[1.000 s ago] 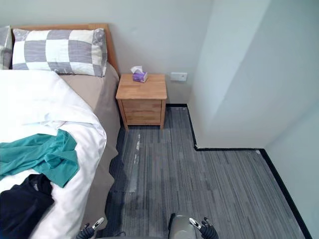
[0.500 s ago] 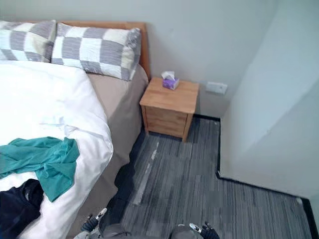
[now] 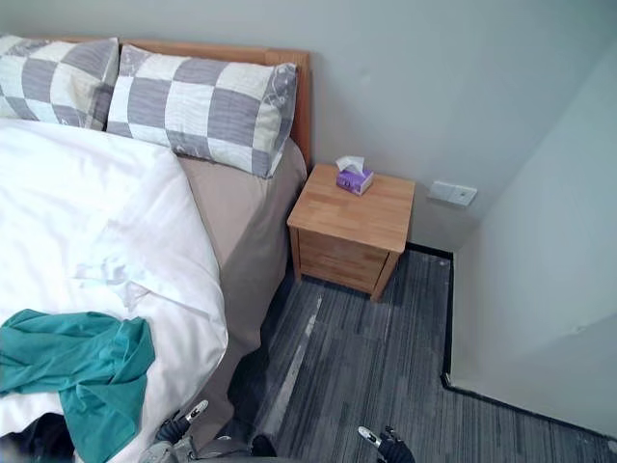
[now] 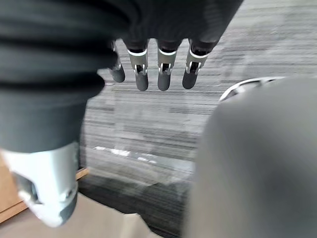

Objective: Tidy the bed and pick cloth on bed and put in laundry

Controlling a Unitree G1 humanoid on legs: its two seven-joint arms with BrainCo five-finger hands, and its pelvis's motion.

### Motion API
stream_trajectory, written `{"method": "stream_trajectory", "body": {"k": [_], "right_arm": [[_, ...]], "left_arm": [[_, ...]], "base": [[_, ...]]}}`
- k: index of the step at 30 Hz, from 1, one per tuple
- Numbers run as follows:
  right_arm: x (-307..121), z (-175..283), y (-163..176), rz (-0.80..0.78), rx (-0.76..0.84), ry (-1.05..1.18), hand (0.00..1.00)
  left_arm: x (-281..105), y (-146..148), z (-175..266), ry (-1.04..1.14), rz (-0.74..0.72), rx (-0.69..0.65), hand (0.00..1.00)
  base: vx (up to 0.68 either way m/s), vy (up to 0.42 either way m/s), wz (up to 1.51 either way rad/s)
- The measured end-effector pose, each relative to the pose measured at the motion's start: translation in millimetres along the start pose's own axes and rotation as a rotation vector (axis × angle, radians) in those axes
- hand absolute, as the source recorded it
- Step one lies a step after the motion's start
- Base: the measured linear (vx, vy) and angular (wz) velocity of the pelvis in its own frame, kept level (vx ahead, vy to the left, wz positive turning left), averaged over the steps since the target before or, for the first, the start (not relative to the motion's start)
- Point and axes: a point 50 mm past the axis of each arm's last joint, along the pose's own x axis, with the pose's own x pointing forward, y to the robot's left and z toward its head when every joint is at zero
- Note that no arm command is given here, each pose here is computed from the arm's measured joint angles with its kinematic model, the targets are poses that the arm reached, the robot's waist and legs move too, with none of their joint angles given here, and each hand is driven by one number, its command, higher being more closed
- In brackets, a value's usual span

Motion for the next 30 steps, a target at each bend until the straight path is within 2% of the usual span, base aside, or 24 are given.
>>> {"method": "stream_trajectory", "body": {"k": [3,5,10,13,17,19,25,30], "right_arm": [[-0.6,5.3,-13.8,-0.049,-0.014,-0.011,0.0],[1.6,5.9,-5.6,-0.039,0.011,-0.014,0.0],[2.3,12.8,-5.7,-0.029,-0.016,-0.053,0.0],[5.0,13.7,10.5,0.053,-0.081,-0.045,0.0],[6.8,35.4,-4.0,0.085,-0.156,-0.098,0.0],[6.0,35.3,-5.2,0.103,-0.176,-0.102,0.0],[5.5,28.1,21.6,0.271,-0.254,-0.094,0.0],[5.6,23.4,36.4,0.35,-0.206,-0.072,0.0]], "left_arm": [[-1.9,-7.4,-10.2,0.038,-0.011,0.037,0.0],[0.5,0.9,-4.3,0.033,0.011,0.06,0.0],[1.3,-0.6,-4.6,0.064,0.008,0.044,0.0],[3.7,12.5,3.3,0.053,0.049,0.052,0.0],[1.1,-4.3,-5.4,0.079,0.046,-0.009,0.0],[0.4,-3.0,-7.5,0.08,0.06,-0.043,0.0],[0.5,15.4,-3.6,0.051,0.134,-0.167,0.0],[-0.1,21.5,-1.2,0.017,0.147,-0.17,0.0]], "base": [[0.16,0.025,0.55],[0.23,-0.026,1.06],[0.17,-0.129,1.07],[0.16,-0.276,1.11],[0.17,-0.195,0.98],[0.13,-0.013,1.23],[0.08,-0.112,0.9],[0.0,-0.078,0.87]]}}
